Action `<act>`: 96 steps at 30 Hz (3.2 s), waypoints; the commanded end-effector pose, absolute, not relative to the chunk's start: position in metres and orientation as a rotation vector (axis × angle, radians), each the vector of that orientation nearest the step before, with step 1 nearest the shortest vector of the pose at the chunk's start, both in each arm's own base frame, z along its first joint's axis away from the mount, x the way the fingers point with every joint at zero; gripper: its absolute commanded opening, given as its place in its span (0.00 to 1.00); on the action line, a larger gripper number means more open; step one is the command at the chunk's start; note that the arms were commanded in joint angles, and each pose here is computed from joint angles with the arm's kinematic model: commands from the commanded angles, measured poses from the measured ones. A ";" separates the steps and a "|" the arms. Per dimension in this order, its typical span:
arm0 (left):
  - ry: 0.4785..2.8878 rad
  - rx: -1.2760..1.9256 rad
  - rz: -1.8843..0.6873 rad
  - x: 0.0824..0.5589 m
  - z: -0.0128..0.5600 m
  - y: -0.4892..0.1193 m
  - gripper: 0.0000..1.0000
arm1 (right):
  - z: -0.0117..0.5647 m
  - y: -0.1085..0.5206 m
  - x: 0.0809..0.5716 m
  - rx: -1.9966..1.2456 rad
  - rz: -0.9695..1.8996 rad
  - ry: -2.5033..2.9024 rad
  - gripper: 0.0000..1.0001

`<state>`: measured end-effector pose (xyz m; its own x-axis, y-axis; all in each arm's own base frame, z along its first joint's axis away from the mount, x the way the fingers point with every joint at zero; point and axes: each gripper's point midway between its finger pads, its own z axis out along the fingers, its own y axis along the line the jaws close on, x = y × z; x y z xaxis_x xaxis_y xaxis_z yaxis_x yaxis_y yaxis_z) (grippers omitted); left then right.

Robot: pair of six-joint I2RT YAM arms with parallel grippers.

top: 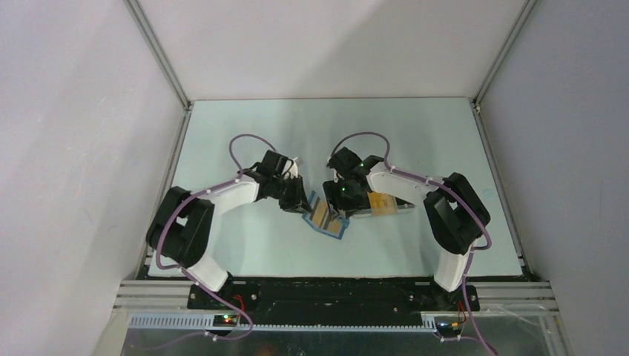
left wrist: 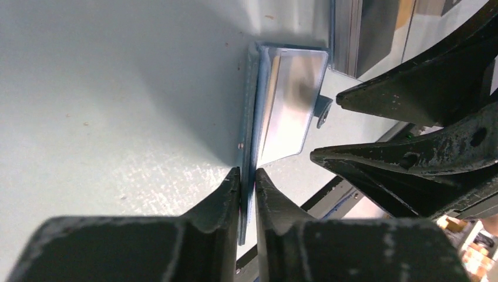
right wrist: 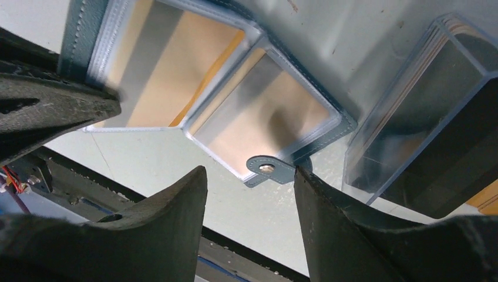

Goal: Put the credit cards into the card holder
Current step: Close the card holder at the center of the board.

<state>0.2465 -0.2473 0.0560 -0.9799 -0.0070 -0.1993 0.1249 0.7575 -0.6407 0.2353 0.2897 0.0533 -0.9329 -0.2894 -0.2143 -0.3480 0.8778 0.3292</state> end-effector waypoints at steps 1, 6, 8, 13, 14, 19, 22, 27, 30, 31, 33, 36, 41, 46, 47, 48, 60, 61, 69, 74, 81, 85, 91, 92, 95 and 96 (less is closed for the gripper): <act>2.688 0.076 -0.929 0.258 0.075 -0.239 0.12 | 0.064 0.299 0.253 -0.523 0.526 2.812 0.61; 2.683 0.045 -0.821 0.255 0.082 -0.222 0.04 | 0.068 0.310 0.260 -0.570 0.487 2.795 0.61; 2.685 0.037 -0.746 0.253 0.085 -0.212 0.03 | 0.074 0.321 0.267 -0.589 0.485 2.766 0.62; 2.709 0.011 -0.608 0.246 0.083 -0.190 0.02 | 0.073 0.345 0.278 -0.621 0.476 2.726 0.63; 2.710 0.003 -0.604 0.245 0.084 -0.189 0.02 | 0.070 0.351 0.284 -0.622 0.467 2.721 0.63; 2.705 -0.067 -0.541 0.244 0.084 -0.179 0.00 | 0.058 0.360 0.292 -0.663 0.361 2.748 0.62; 2.691 -0.106 -0.505 0.245 0.086 -0.173 0.00 | 0.052 0.364 0.291 -0.681 0.370 2.760 0.62; 2.676 -0.150 -0.489 0.247 0.090 -0.171 0.00 | 0.043 0.354 0.286 -0.688 0.312 2.797 0.61; 2.668 -0.171 -0.454 0.248 0.092 -0.166 0.00 | 0.046 0.350 0.283 -0.692 0.299 2.798 0.58; 2.666 -0.173 -0.447 0.249 0.092 -0.165 0.00 | 0.049 0.347 0.283 -0.688 0.293 2.792 0.58; 2.669 -0.172 -0.422 0.249 0.091 -0.162 0.00 | 0.053 0.343 0.282 -0.687 0.281 2.791 0.57; 2.678 -0.170 -0.372 0.248 0.089 -0.158 0.00 | 0.055 0.338 0.281 -0.677 0.286 2.799 0.54; 2.699 -0.142 -0.319 0.248 0.082 -0.160 0.00 | 0.046 0.332 0.276 -0.646 0.344 2.856 0.46; 2.712 -0.131 -0.251 0.249 0.078 -0.168 0.00 | 0.046 0.330 0.271 -0.558 0.511 2.899 0.43; 2.718 -0.116 -0.235 0.248 0.076 -0.171 0.01 | 0.049 0.329 0.272 -0.540 0.533 2.897 0.43; 2.716 -0.115 -0.236 0.249 0.078 -0.174 0.02 | 0.050 0.330 0.270 -0.528 0.566 2.905 0.43; 2.826 0.047 -0.384 0.248 0.069 -0.243 0.53 | 0.049 0.332 0.266 -0.378 0.920 2.931 0.39; 2.827 0.048 -0.389 0.249 0.069 -0.245 0.56 | 0.051 0.332 0.268 -0.364 0.942 2.926 0.39; 2.862 0.054 -0.456 0.244 0.058 -0.257 0.67 | 0.058 0.330 0.268 -0.329 1.002 2.906 0.39; 2.831 0.062 -0.649 0.243 0.057 -0.279 0.66 | 0.060 0.329 0.266 -0.330 1.012 2.908 0.39; 2.844 0.001 -0.693 0.236 0.046 -0.274 0.64 | 0.061 0.326 0.265 -0.327 1.016 2.912 0.38; 2.839 -0.055 -0.708 0.236 0.040 -0.260 0.60 | 0.061 0.327 0.263 -0.330 1.030 2.916 0.38; 2.775 -0.081 -0.824 0.242 0.052 -0.248 0.56 | 0.064 0.332 0.262 -0.331 1.079 2.909 0.35; 2.755 -0.091 -0.842 0.245 0.056 -0.246 0.56 | 0.065 0.333 0.262 -0.329 1.089 2.905 0.34; 2.744 -0.100 -0.888 0.244 0.059 -0.242 0.53 | 0.067 0.335 0.260 -0.329 1.114 2.904 0.33; 2.724 -0.106 -0.908 0.248 0.062 -0.242 0.52 | 0.067 0.335 0.261 -0.327 1.117 2.902 0.33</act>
